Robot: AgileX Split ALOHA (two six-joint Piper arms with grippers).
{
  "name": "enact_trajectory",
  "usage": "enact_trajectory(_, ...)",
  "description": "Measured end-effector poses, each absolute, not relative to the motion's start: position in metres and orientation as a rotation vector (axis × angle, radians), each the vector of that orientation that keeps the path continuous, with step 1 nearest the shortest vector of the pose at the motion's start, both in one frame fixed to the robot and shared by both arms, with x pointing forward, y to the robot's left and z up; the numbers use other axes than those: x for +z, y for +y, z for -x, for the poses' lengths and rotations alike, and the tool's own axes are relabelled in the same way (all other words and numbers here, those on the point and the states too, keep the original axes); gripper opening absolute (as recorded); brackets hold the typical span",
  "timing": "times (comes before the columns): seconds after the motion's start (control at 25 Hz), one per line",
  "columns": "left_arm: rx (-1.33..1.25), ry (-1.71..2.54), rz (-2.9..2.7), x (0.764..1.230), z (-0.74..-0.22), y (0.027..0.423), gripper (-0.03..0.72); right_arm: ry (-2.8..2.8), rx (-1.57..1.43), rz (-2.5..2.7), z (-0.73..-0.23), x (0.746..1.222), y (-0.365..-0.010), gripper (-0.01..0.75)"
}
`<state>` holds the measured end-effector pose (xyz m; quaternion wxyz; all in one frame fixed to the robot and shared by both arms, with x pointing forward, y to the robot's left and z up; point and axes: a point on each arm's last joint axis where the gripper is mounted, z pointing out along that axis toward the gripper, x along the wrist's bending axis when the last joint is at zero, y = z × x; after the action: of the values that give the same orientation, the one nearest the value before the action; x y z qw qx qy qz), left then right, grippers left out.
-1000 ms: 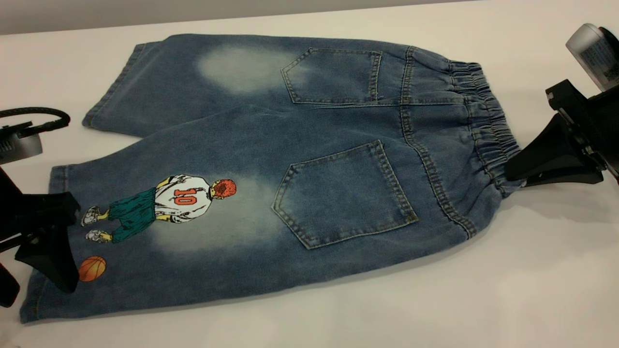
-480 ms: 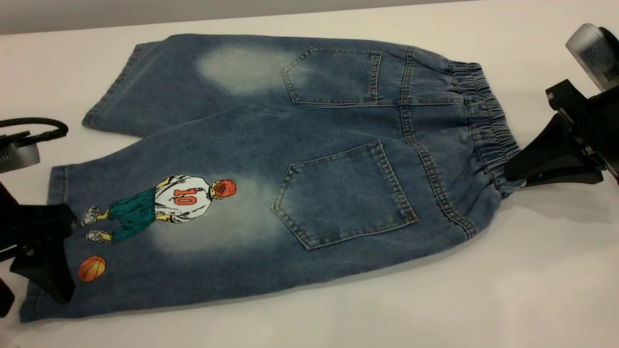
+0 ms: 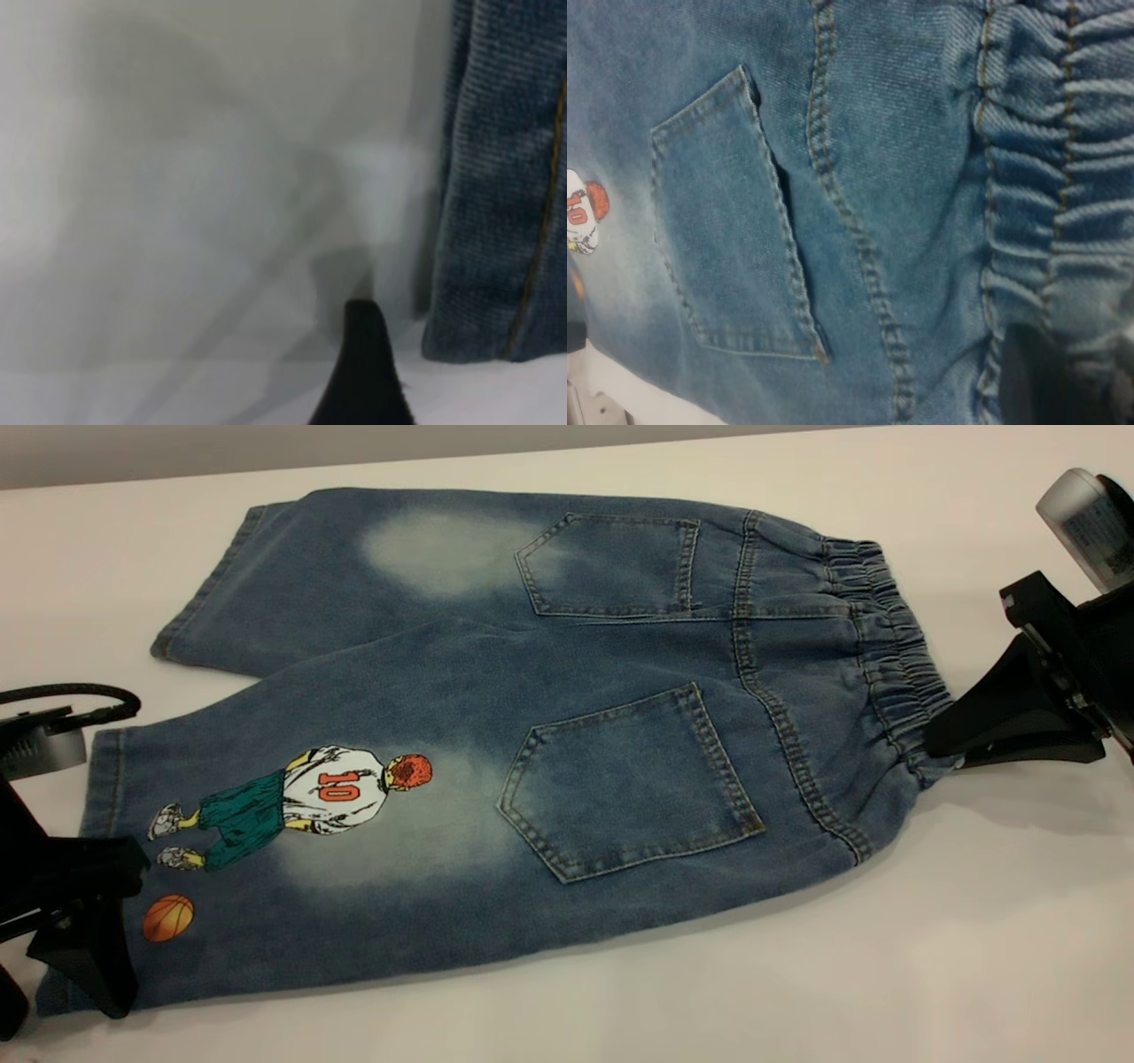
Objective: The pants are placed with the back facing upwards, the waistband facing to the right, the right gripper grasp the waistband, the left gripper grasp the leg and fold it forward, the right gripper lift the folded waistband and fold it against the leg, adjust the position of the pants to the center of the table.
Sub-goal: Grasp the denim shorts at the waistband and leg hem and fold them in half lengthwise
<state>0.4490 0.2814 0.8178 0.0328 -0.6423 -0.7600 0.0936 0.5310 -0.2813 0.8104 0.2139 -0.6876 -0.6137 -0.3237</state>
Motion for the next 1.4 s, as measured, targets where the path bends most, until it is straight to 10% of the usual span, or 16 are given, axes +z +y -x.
enact_trajectory(0.2,0.253,-2.359,1.987,0.817,-0.451,0.281,0.435,-1.703,-0.898,1.908,-0.531,0.81,-0.281,0.029)
enact_trajectory(0.48,0.128,-2.373,2.089,0.817,-0.462,0.283,0.083,-1.703,-0.901,1.907,-0.531,0.811,-0.281,0.029)
enact_trajectory(1.4,-0.149,-2.474,2.424,0.923,-0.463,0.264,0.076,-1.772,-1.112,1.859,-0.541,0.872,-0.279,0.029)
